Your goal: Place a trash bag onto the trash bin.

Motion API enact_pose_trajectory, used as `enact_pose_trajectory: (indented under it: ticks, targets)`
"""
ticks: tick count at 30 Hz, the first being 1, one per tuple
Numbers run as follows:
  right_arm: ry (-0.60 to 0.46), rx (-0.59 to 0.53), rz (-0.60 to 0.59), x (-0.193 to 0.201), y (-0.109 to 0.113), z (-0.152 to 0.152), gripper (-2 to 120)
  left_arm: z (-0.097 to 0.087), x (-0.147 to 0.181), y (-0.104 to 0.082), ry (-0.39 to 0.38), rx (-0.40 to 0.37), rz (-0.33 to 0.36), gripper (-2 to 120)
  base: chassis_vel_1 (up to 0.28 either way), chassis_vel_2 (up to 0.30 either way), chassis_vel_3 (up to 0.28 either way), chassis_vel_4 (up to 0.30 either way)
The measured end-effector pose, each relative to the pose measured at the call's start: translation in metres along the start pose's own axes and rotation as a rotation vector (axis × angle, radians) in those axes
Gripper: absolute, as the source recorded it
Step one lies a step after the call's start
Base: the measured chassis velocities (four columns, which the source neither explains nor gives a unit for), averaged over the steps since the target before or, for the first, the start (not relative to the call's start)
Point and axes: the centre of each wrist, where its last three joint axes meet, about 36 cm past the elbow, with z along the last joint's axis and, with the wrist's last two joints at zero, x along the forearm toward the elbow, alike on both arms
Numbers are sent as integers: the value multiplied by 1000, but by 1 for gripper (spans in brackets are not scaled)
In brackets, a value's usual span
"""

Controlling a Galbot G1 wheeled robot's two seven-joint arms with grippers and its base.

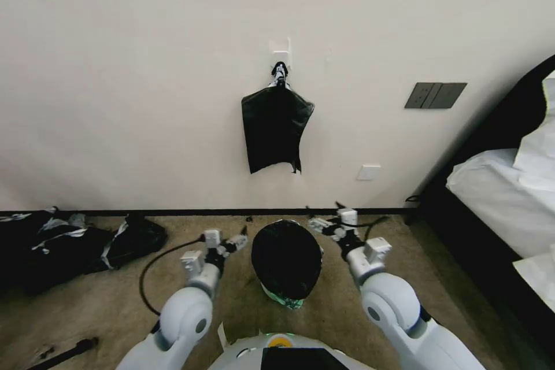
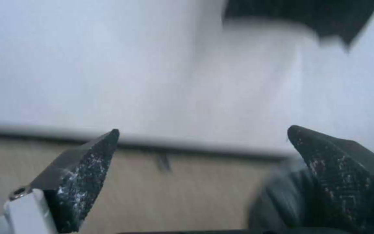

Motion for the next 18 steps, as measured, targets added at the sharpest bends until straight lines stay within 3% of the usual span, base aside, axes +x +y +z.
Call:
enact_pose_trajectory:
  ticks: [2, 3, 6, 13, 18]
  targets:
    - [-112, 39, 39, 6, -12, 20, 100, 4, 4, 11, -162, -113, -18, 100, 0, 0, 0, 0]
    - [-112, 39, 39, 6, -12, 20, 100, 4, 4, 11, -162, -113, -18, 100, 0, 0, 0, 0]
    - [-208, 86, 82, 23, -16, 40, 100, 19, 8, 23, -326, -282, -45, 100, 0, 0, 0, 0]
    - [-307, 117, 138, 58, -1, 66, 100, 44, 31, 29, -442, -388, -90, 100, 0, 0, 0, 0]
    - [-299, 145, 151, 76, 9, 76, 100, 58, 54, 29, -457, -379, -112, 100, 0, 0, 0, 0]
